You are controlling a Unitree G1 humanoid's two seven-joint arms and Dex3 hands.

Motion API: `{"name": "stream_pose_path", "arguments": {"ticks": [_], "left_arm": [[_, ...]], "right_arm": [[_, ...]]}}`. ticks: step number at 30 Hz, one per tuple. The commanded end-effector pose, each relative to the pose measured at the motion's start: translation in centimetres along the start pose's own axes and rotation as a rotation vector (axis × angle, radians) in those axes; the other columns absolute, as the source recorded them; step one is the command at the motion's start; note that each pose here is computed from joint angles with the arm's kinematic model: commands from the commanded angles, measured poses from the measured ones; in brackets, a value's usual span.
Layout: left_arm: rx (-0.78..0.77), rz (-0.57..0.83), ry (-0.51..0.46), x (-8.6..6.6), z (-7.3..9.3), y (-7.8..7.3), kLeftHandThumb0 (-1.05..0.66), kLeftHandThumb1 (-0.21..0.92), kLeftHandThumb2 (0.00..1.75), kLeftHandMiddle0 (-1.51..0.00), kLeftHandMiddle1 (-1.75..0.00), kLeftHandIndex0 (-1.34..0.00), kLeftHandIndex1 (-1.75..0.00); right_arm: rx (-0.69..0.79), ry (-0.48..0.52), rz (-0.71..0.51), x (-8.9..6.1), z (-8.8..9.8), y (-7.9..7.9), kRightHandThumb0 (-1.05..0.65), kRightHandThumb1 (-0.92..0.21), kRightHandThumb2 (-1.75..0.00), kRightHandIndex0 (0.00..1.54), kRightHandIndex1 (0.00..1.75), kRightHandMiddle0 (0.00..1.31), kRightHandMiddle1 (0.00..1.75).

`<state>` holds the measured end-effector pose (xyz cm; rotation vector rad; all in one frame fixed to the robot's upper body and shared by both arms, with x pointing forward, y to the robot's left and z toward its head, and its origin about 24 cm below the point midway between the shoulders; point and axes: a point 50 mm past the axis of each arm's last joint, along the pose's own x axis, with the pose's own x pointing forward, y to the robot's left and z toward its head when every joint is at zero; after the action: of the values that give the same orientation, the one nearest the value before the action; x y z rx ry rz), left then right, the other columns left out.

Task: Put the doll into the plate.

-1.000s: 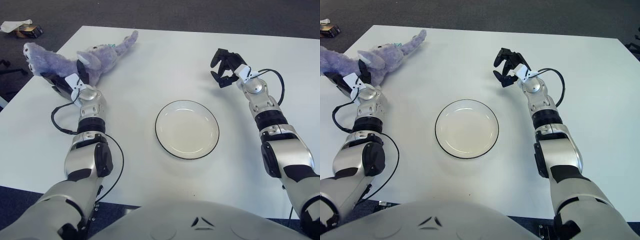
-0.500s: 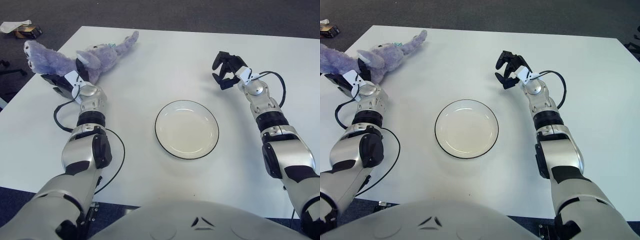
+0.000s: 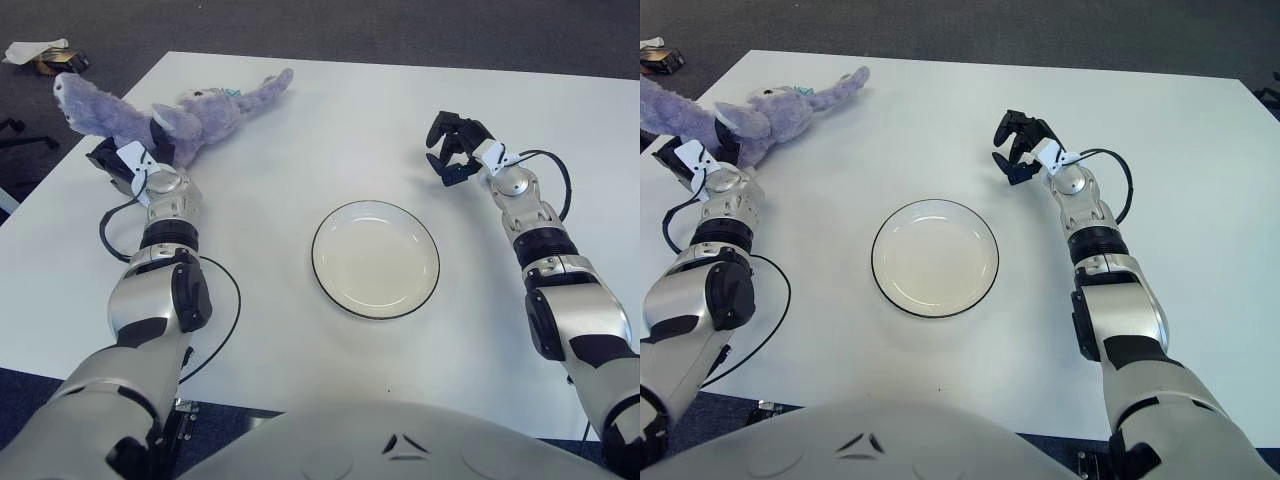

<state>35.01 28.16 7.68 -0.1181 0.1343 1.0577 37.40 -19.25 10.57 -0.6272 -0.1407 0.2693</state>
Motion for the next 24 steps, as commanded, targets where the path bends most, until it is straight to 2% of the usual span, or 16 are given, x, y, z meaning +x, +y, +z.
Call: {"name": "stream_pose_path", "arguments": {"ticks": [1, 4, 7, 9, 13, 24], "left_arm": [[-0.016, -0.017, 0.040, -0.06, 0.01, -0.46, -0.61, 0.52, 0.78, -0.32, -1.74, -0.18, -1.74], [-0.019, -0.021, 0.054, -0.04, -0.06, -0.51, -0.56, 0.51, 0.81, -0.41, -1.75, -0.22, -1.75], [-0.022, -0.034, 0.070, 0.09, -0.19, -0.45, -0.48, 0.52, 0.95, -0.51, -1.75, -0.35, -1.75], [-0.024, -0.045, 0.075, 0.19, -0.29, -0.38, -0.45, 0.49, 1.05, -0.67, -1.75, -0.43, -1.75], [0.002, -0.073, 0.066, 0.24, -0.38, -0.41, -0.44, 0.45, 1.13, -0.81, -1.75, -0.49, -1.75], [0.011, -0.095, 0.073, 0.26, -0.59, -0.50, -0.45, 0.39, 1.22, -0.97, -1.75, -0.55, -1.75]], "right_arm": [[0.001, 0.000, -0.007, -0.31, -0.34, -0.48, -0.01, -0.29, -1.36, 0.63, 1.75, 0.39, 1.74], [-0.001, -0.001, -0.003, -0.37, -0.40, -0.50, -0.01, -0.29, -1.36, 0.62, 1.75, 0.39, 1.75], [-0.003, 0.003, 0.003, -0.45, -0.52, -0.54, -0.01, -0.29, -1.37, 0.63, 1.75, 0.40, 1.75], [-0.004, 0.005, 0.005, -0.50, -0.60, -0.59, -0.01, -0.28, -1.37, 0.64, 1.75, 0.40, 1.75], [-0.006, 0.005, 0.010, -0.60, -0.73, -0.65, -0.01, -0.27, -1.39, 0.65, 1.75, 0.40, 1.74], [0.009, 0.009, 0.023, -0.67, -0.89, -0.65, -0.01, -0.26, -1.39, 0.67, 1.75, 0.42, 1.73]]}}
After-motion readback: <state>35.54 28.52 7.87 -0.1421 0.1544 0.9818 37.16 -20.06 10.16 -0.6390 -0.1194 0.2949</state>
